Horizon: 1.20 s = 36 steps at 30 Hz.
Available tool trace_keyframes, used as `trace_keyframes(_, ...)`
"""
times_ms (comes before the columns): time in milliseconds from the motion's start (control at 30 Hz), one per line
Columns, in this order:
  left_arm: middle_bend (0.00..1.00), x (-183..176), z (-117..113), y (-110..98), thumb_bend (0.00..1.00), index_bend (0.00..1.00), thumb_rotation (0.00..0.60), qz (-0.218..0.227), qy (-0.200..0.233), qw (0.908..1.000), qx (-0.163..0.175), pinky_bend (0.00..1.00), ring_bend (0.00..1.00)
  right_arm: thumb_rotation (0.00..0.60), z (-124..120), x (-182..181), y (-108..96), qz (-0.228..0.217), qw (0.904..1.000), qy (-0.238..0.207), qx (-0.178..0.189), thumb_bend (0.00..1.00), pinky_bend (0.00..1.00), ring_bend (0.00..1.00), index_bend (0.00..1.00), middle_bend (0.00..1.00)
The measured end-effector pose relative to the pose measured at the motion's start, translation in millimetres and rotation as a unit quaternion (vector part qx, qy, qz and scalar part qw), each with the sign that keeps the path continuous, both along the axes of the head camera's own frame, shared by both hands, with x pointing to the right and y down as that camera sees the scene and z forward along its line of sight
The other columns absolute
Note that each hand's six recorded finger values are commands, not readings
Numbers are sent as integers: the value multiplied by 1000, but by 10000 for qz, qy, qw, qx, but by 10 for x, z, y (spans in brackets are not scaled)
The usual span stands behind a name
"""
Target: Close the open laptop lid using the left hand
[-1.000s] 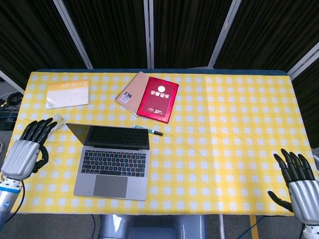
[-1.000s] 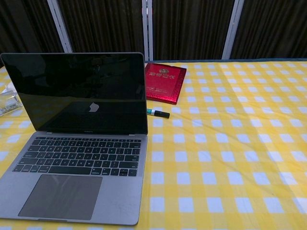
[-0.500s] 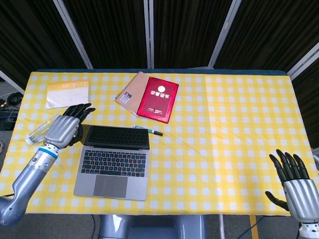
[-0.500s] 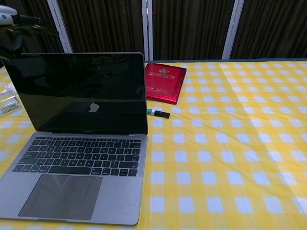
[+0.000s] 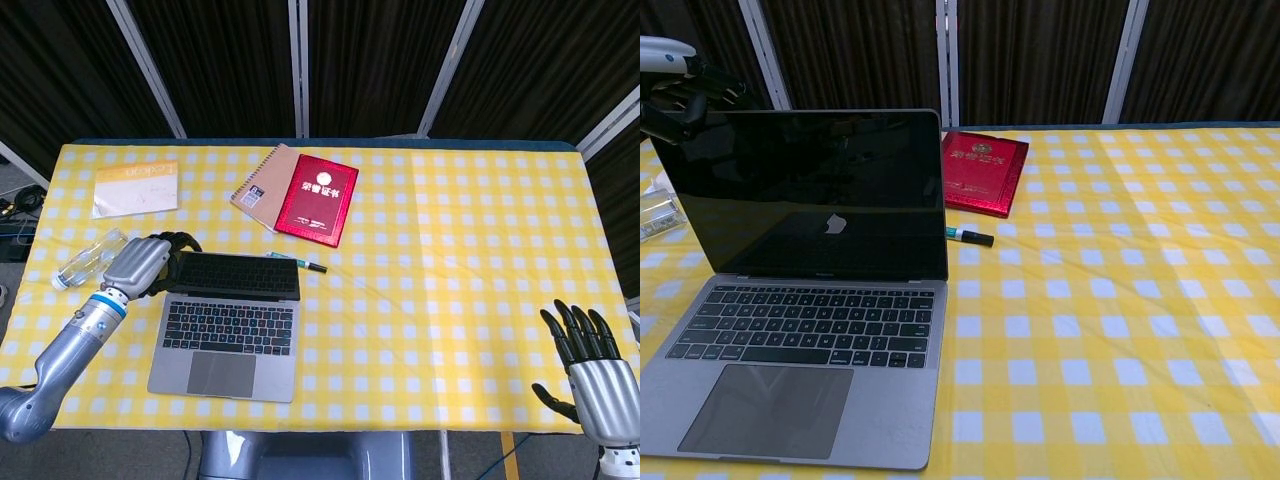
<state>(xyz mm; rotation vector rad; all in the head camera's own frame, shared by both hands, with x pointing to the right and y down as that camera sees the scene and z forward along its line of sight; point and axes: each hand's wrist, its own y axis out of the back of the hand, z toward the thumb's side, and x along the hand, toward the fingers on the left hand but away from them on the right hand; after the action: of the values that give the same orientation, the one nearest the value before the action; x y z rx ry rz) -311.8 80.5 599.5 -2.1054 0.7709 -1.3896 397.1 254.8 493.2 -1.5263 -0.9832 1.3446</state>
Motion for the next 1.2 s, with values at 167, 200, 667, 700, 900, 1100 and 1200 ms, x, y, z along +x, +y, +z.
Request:
trace_keyframes(167, 235, -48, -26, 75, 1000, 312, 600, -121, 106, 9994, -301, 276, 218, 600, 0, -7, 2, 0, 10000, -14, 0, 0, 0, 0, 17, 0)
trace_keyframes(200, 235, -62, -40, 85, 1000, 312, 600, -145, 125, 9992, -343, 276, 218, 600, 0, -6, 2, 3, 10000, -14, -2, 0, 0, 0, 17, 0)
trace_keyframes(667, 235, -145, -280, 356, 1000, 312, 600, -1, 478, 9978, -460, 277, 218, 600, -41, 6, -4, 40, 10000, -42, 60, 0, 0, 0, 17, 0)
trace_keyframes(700, 235, -149, -292, 382, 1000, 312, 600, 20, 512, 9976, -470, 277, 218, 600, -45, 7, -4, 40, 10000, -44, 66, 0, 0, 0, 17, 0)
trace_keyframes(900, 235, -224, -335, 565, 1000, 312, 600, 139, 620, 9960, -624, 277, 218, 600, -59, 8, -2, 50, 9999, -40, 93, 0, 0, 0, 17, 0)
trace_keyframes(1100, 235, -273, -306, 728, 1000, 313, 600, 212, 702, 9937, -843, 277, 218, 600, -68, 9, 1, 61, 9999, -41, 108, 0, 0, 0, 17, 0)
trace_keyframes(1200, 235, -290, -284, 819, 1000, 314, 600, 324, 709, 9928, -914, 277, 218, 600, -71, 7, 1, 56, 9999, -41, 114, 0, 0, 0, 17, 0)
